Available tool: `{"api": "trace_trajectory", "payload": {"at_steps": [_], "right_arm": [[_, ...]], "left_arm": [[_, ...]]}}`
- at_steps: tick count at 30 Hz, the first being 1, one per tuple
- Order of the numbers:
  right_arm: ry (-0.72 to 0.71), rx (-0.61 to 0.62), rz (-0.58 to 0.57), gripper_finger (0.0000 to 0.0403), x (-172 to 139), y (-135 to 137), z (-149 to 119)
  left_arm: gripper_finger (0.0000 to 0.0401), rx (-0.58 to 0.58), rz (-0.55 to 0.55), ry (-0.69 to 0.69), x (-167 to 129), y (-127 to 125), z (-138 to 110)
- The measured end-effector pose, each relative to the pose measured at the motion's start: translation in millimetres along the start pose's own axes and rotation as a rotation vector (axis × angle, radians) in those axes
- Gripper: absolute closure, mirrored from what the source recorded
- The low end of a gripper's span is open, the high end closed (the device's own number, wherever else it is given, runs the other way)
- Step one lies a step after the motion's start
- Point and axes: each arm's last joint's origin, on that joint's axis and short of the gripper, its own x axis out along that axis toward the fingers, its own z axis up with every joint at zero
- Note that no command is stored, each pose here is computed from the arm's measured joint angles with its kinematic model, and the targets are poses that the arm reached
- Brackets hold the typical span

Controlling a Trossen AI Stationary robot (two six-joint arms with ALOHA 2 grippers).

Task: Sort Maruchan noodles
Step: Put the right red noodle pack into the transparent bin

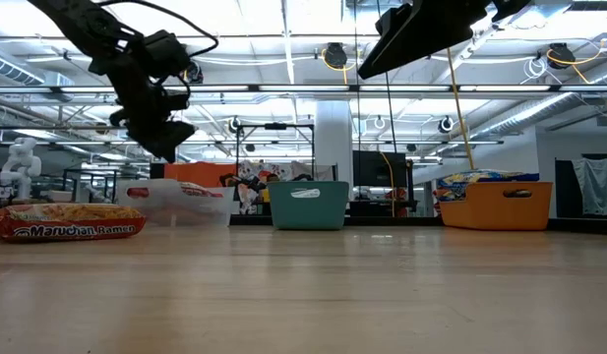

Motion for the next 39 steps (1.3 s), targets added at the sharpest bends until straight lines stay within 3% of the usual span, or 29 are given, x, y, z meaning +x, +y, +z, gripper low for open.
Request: {"api": "trace_trajectory", "payload": {"at_steps": [5,12,26,30,39], "right_arm": [[-0.003,0.000,0.000,0.0245,0,0,0],[-0.008,0.000,-0.001,0.0245,0,0,1],[0.009,-0.002,0.001,0.0245,0,0,-1],[0.021,0.004,0.002,0.0245,0,0,-2],[0.029,0.013,0.002,0.0245,0,0,-3]], "left_arm": [[0.0253,-0.035,-0.122,0.060,12,-4,-3],[0.0296,-0.005,-0.110,0.136,39,-12,-10],[0.0309,-0.050,0.070,0.257,54,16,-21],[0.0309,-0.071,0.171,0.295,55,23,-26],[0.0309,-0.101,0.189,0.284,53,22,-25]]}}
